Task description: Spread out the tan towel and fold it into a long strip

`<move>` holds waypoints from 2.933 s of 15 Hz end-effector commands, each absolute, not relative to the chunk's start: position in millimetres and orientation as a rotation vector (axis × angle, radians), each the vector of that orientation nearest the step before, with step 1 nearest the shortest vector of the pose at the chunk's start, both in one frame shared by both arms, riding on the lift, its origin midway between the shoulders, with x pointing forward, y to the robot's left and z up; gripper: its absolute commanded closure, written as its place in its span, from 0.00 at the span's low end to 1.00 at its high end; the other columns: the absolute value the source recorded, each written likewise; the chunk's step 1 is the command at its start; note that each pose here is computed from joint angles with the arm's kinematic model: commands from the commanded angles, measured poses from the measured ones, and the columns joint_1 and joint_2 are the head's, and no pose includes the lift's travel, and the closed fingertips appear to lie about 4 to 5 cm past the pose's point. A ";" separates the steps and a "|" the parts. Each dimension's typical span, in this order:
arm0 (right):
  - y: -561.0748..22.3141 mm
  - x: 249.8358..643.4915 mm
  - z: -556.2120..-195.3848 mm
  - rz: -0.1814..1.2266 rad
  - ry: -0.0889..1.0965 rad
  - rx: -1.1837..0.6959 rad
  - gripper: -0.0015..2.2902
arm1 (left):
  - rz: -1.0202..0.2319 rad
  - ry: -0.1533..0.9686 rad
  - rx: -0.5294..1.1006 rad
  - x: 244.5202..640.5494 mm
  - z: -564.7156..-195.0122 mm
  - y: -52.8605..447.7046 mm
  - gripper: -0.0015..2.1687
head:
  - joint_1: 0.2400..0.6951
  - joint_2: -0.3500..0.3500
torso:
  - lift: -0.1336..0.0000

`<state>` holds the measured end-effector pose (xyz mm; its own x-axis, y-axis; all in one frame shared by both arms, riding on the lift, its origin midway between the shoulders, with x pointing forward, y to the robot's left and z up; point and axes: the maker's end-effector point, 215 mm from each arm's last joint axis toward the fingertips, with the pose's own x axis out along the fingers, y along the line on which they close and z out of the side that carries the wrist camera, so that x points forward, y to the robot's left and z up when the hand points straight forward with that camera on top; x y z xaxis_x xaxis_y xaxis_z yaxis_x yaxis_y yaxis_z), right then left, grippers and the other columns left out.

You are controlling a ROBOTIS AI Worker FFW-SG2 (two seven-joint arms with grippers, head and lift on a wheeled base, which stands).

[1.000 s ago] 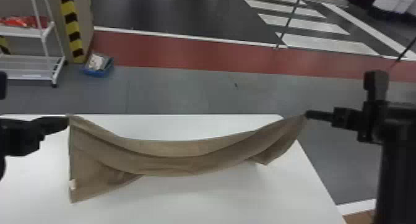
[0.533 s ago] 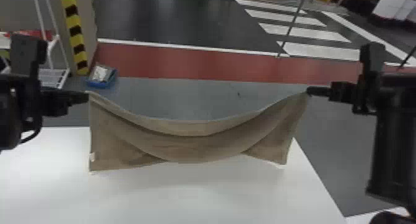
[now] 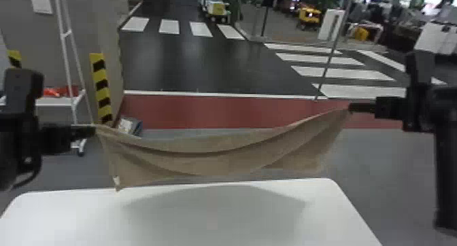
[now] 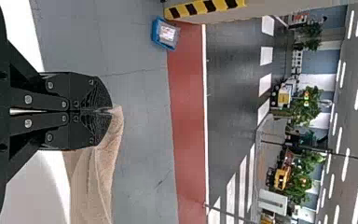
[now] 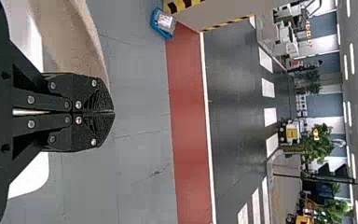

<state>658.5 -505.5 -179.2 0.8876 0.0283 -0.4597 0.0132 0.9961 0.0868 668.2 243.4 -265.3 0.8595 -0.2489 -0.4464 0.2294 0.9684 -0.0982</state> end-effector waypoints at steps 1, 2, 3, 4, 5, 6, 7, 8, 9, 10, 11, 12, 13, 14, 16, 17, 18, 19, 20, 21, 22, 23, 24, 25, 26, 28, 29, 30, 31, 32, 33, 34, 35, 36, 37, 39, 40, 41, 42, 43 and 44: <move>-515.5 610.3 -221.9 0.018 0.510 0.101 0.78 | -0.213 0.501 -0.064 618.8 -309.7 271.6 0.88 | 0.49 0.20 | 1.00; -516.3 579.7 -255.6 0.027 0.544 0.092 0.78 | -0.197 0.512 -0.066 592.2 -330.9 287.8 0.88 | 0.58 0.20 | 1.00; -515.6 550.6 -285.0 0.041 0.576 0.088 0.78 | -0.192 0.518 -0.062 569.3 -352.1 300.6 0.88 | 0.67 0.20 | 1.00; -518.4 526.2 -305.3 0.049 0.594 0.089 0.78 | -0.190 0.538 -0.062 550.5 -369.6 305.9 0.88 | 0.75 0.20 | 1.00; -517.5 503.1 -331.0 0.064 0.623 0.093 0.78 | -0.192 0.551 -0.053 529.4 -385.5 310.0 0.88 | 0.85 0.20 | 1.00; -520.5 485.6 -349.5 0.075 0.639 0.078 0.78 | -0.207 0.574 -0.048 509.1 -403.2 309.2 0.88 | 0.93 0.20 | 1.00; -526.0 471.3 -363.5 0.070 0.655 0.072 0.78 | -0.221 0.590 -0.045 494.0 -416.0 308.5 0.88 | 1.00 0.19 | 1.00; -526.3 455.8 -377.2 0.077 0.671 0.104 0.78 | -0.227 0.607 -0.044 475.8 -426.1 311.2 0.88 | 1.00 0.18 | 1.00; -526.2 442.7 -385.6 0.090 0.682 0.128 0.78 | -0.231 0.596 -0.033 461.2 -431.1 315.1 0.88 | 1.00 0.16 | 1.00; -530.2 434.7 -390.8 0.088 0.688 0.118 0.78 | -0.229 0.602 -0.032 450.2 -436.5 319.7 0.88 | 1.00 0.15 | 1.00; -530.5 427.5 -396.6 0.095 0.693 0.112 0.78 | -0.237 0.614 -0.038 439.0 -443.6 322.2 0.88 | 1.00 0.14 | 1.00; -525.7 422.8 -400.8 0.117 0.701 0.116 0.78 | -0.239 0.628 -0.042 430.3 -451.5 324.6 0.88 | 1.00 0.14 | 1.00; -520.3 418.4 -405.2 0.135 0.711 0.121 0.78 | -0.239 0.648 -0.043 423.4 -460.0 326.3 0.88 | 1.00 0.13 | 1.00; -515.9 416.0 -407.9 0.152 0.712 0.117 0.78 | -0.244 0.668 -0.046 415.1 -468.0 328.0 0.88 | 1.00 0.13 | 1.00; -514.6 411.1 -413.4 0.160 0.720 0.107 0.78 | -0.256 0.696 -0.067 401.4 -479.2 333.0 0.88 | 1.00 0.13 | 1.00; -515.1 410.9 -415.9 0.158 0.724 0.101 0.78 | -0.254 0.707 -0.072 399.0 -484.0 335.1 0.88 | 1.00 0.14 | 1.00; -513.3 411.3 -417.6 0.161 0.726 0.099 0.78 | -0.252 0.711 -0.067 399.2 -486.1 336.8 0.88 | 1.00 0.14 | 1.00; -510.1 412.4 -418.6 0.168 0.727 0.097 0.78 | -0.254 0.714 -0.070 400.4 -487.9 336.0 0.88 | 1.00 0.14 | 1.00; -505.8 412.7 -422.7 0.173 0.738 0.091 0.78 | -0.257 0.716 -0.074 403.0 -490.0 334.1 0.88 | 1.00 0.15 | 1.00; -501.6 413.2 -427.1 0.181 0.759 0.070 0.77 | -0.260 0.721 -0.077 405.1 -492.9 332.2 0.88 | 1.00 0.15 | 1.00; -488.9 411.4 -434.7 0.215 0.787 0.066 0.58 | -0.263 0.724 -0.081 406.3 -495.4 330.5 0.88 | 1.00 0.16 | 1.00; -473.3 411.1 -444.1 0.238 0.800 0.088 0.23 | -0.269 0.727 -0.080 408.6 -497.9 327.2 0.88 | 1.00 0.17 | 1.00; -459.4 411.7 -452.8 0.259 0.823 0.107 0.18 | -0.272 0.731 -0.080 409.6 -499.8 325.3 0.88 | 1.00 0.19 | 1.00; -445.2 412.0 -461.8 0.271 0.858 0.145 0.16 | -0.279 0.732 -0.079 411.0 -500.3 321.5 0.88 | 1.00 0.20 | 1.00; -433.3 416.7 -469.9 0.274 0.888 0.186 0.16 | -0.281 0.731 -0.074 412.6 -499.8 320.4 0.88 | 1.00 0.21 | 1.00; -422.2 438.2 -484.3 0.284 0.921 0.199 0.16 | -0.284 0.734 -0.073 412.4 -500.7 319.0 0.88 | 1.00 0.26 | 1.00; -415.6 447.0 -494.4 0.293 0.946 0.207 0.16 | -0.285 0.730 -0.070 413.5 -500.3 318.9 0.88 | 1.00 0.28 | 1.00; -407.9 450.4 -503.3 0.305 0.973 0.212 0.16 | -0.287 0.730 -0.070 413.5 -501.2 318.1 0.88 | 1.00 0.29 | 1.00; -401.3 451.0 -512.4 0.313 1.003 0.193 0.16 | -0.289 0.731 -0.071 413.2 -501.8 317.7 0.88 | 1.00 0.30 | 1.00; -395.1 451.5 -523.0 0.314 1.037 0.158 0.16 | -0.287 0.731 -0.072 413.1 -501.8 318.5 0.88 | 1.00 0.32 | 1.00; -390.3 451.1 -528.6 0.322 1.057 0.152 0.17 | -0.286 0.732 -0.070 413.0 -501.6 319.9 0.88 | 1.00 0.33 | 1.00; -383.3 448.9 -534.0 0.335 1.077 0.136 0.18 | -0.286 0.733 -0.071 412.7 -502.3 319.9 0.88 | 1.00 0.34 | 1.00; -375.6 446.6 -539.5 0.350 1.093 0.124 0.20 | -0.287 0.732 -0.070 412.7 -503.2 319.8 0.88 | 1.00 0.36 | 1.00; -369.4 444.5 -544.5 0.360 1.108 0.114 0.20 | -0.290 0.729 -0.067 413.4 -503.7 318.8 0.88 | 1.00 0.37 | 1.00; -367.8 442.9 -549.3 0.362 1.125 0.104 0.21 | -0.294 0.729 -0.066 413.6 -503.8 317.2 0.88 | 1.00 0.39 | 1.00; -364.4 441.5 -559.6 0.363 1.155 0.080 0.21 | -0.295 0.727 -0.066 414.5 -503.2 316.4 0.88 | 1.00 0.40 | 1.00; -364.1 441.0 -563.9 0.365 1.165 0.070 0.21 | -0.295 0.727 -0.066 414.5 -503.2 316.4 0.88 | 1.00 0.40 | 1.00; -364.1 441.9 -567.4 0.364 1.173 0.058 0.24 | -0.294 0.729 -0.065 414.1 -504.0 316.7 0.88 | 1.00 0.41 | 1.00; -363.9 444.9 -567.4 0.366 1.170 0.052 0.29 | -0.294 0.731 -0.066 413.8 -504.7 316.7 0.88 | 1.00 0.41 | 1.00; -360.8 445.6 -567.6 0.370 1.167 0.060 0.30 | -0.295 0.731 -0.066 413.7 -505.5 316.6 0.88 | 1.00 0.41 | 1.00; -359.0 445.6 -568.7 0.373 1.168 0.055 0.33 | -0.296 0.730 -0.065 413.9 -505.7 316.5 0.88 | 1.00 0.41 | 1.00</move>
